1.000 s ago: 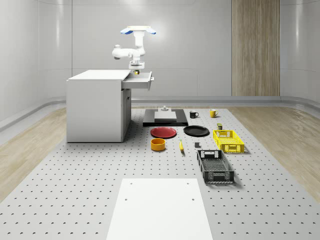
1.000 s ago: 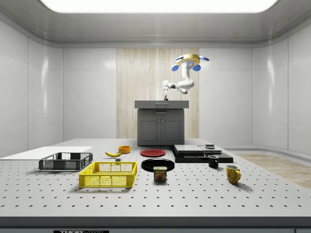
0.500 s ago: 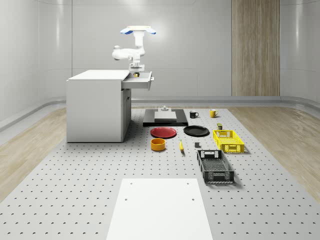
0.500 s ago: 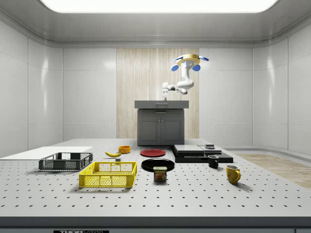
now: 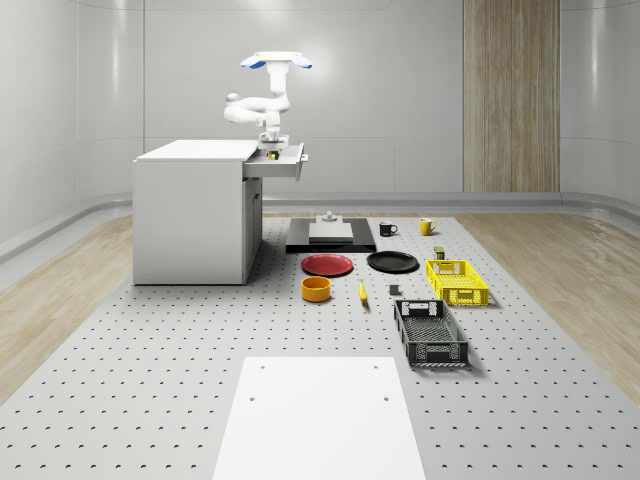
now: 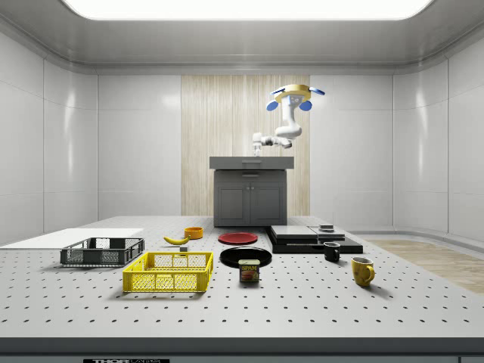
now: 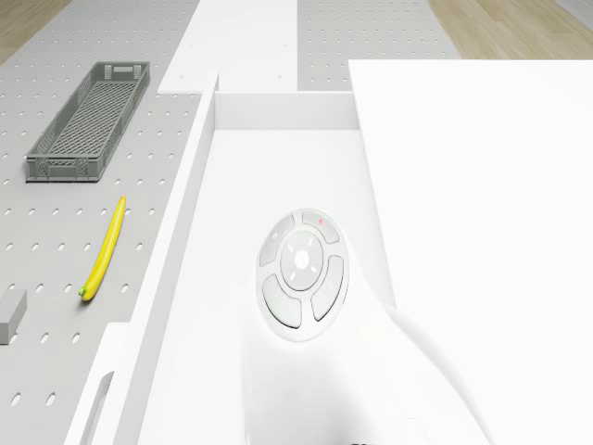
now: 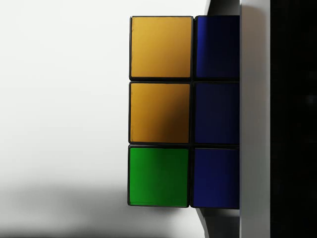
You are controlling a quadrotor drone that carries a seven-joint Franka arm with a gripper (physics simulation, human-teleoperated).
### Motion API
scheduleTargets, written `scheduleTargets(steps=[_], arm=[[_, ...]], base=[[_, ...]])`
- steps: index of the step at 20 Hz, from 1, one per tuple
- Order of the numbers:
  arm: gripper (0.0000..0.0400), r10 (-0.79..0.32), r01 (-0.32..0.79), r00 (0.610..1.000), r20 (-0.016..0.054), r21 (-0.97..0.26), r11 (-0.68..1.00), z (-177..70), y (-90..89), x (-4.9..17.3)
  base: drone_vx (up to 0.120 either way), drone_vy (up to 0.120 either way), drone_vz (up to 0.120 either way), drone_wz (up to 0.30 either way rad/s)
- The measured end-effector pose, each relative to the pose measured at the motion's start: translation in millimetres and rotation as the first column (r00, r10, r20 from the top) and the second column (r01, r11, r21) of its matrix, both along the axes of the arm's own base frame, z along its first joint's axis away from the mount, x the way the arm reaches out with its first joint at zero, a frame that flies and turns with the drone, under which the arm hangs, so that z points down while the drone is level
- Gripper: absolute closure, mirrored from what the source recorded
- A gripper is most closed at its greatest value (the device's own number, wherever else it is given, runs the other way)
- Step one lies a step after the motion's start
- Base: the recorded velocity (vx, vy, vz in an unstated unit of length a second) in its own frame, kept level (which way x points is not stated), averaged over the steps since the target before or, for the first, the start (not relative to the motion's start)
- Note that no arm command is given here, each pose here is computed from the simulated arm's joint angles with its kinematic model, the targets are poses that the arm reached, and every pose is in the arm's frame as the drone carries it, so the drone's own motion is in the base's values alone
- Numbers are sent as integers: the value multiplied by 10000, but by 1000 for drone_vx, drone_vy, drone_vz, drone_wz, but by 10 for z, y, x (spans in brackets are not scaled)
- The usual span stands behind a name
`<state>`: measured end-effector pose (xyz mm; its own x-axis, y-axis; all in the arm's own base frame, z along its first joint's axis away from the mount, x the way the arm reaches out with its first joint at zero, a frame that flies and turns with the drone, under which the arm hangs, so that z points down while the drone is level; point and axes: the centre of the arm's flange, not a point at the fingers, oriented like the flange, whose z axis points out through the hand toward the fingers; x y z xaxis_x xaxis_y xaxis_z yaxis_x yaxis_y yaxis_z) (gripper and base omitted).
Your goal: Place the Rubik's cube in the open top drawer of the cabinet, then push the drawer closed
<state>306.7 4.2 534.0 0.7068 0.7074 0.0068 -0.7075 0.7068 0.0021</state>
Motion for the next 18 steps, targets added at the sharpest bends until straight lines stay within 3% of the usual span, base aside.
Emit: scheduleTargets(steps=[2,8,11,18], arm=[[78,0,0,10000,0,0,10000,66,0,0],[19,1,-1,10000,-10,-29,10000,118,-1,0],[9,1,-1,10000,-14,-37,10000,51,-1,0],[2,1,-1,10000,-17,-44,10000,-16,-1,0]], base=[[0,0,0,0],[0,0,7,0],[-13,13,120,0],[-120,120,120,0]])
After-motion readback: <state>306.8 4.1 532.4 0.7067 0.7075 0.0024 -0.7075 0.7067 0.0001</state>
